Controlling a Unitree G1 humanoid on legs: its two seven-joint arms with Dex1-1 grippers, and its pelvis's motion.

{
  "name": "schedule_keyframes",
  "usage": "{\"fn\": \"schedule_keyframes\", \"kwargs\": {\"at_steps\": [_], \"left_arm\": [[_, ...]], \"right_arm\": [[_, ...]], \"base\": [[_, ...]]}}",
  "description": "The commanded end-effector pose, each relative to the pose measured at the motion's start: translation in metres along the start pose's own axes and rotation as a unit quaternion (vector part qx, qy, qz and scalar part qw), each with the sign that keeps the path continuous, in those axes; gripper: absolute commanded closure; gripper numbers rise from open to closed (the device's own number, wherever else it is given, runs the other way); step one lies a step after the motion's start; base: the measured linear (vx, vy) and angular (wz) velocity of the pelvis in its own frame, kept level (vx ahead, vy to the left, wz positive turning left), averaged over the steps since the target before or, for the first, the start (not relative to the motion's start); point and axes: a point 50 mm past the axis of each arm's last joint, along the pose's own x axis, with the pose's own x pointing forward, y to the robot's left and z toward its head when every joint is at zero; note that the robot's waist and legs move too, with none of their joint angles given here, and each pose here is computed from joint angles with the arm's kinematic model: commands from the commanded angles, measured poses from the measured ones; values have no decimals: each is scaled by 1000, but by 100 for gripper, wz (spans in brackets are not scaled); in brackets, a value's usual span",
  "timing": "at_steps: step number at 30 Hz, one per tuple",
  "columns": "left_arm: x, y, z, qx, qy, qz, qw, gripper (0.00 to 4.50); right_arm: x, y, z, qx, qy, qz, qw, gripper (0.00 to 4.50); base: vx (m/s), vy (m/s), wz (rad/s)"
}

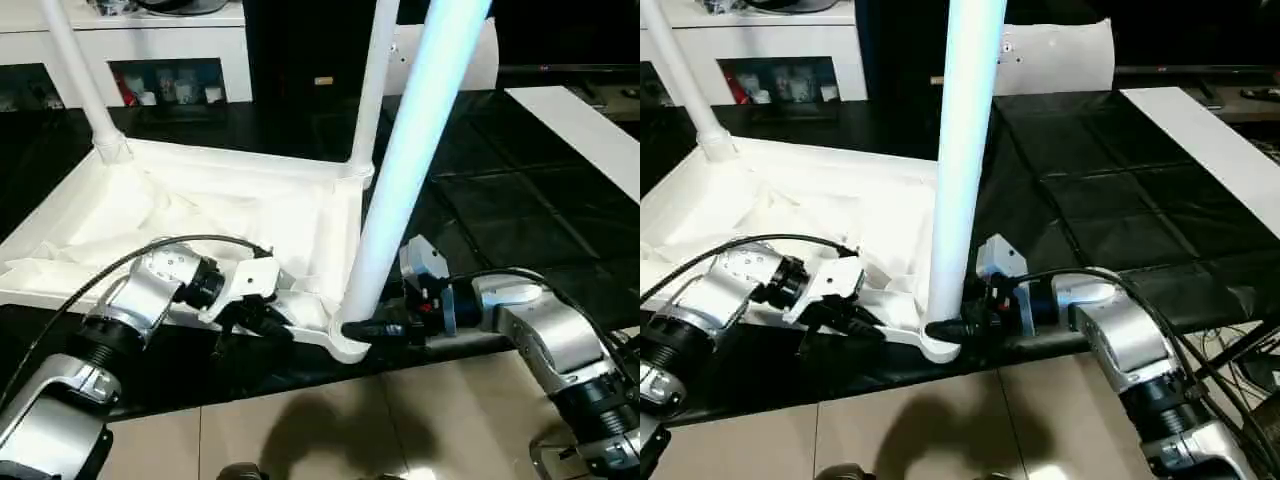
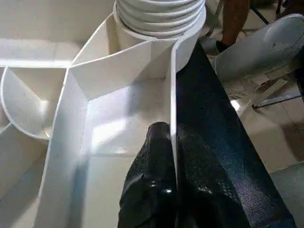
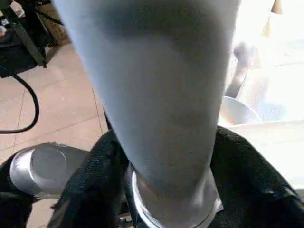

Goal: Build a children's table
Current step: Rotate leg to tighten

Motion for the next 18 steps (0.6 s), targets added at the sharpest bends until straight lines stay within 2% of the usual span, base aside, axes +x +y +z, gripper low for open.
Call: {"fn": "schedule_keyframes", "kwargs": {"at_steps": [1, 5, 8, 9, 11, 18], "left_arm": [[-2, 1, 4, 4, -7, 6, 1000, 450], [-4, 4, 3, -12, -13, 37, 999, 450], [-4, 9, 2, -60, -20, 90, 994, 450], [-4, 9, 2, -60, -20, 90, 994, 450], [-1, 12, 6, -79, -42, 115, 989, 450], [-1, 12, 6, -79, -42, 115, 989, 450]], "right_arm": [[2, 1, 2, -4, -5, 18, 1000, 221], [5, 5, 2, 13, -22, 21, 999, 242], [13, 4, -2, 32, -33, -29, 999, 248], [13, 4, -2, 32, -33, -29, 999, 250], [21, -3, -4, 41, -35, -87, 995, 251], [21, -3, -4, 41, -35, -87, 995, 251]], "base": [[0, 0, 0], [0, 0, 0], [0, 0, 0], [0, 0, 0], [0, 0, 0], [0, 0, 0]]}}
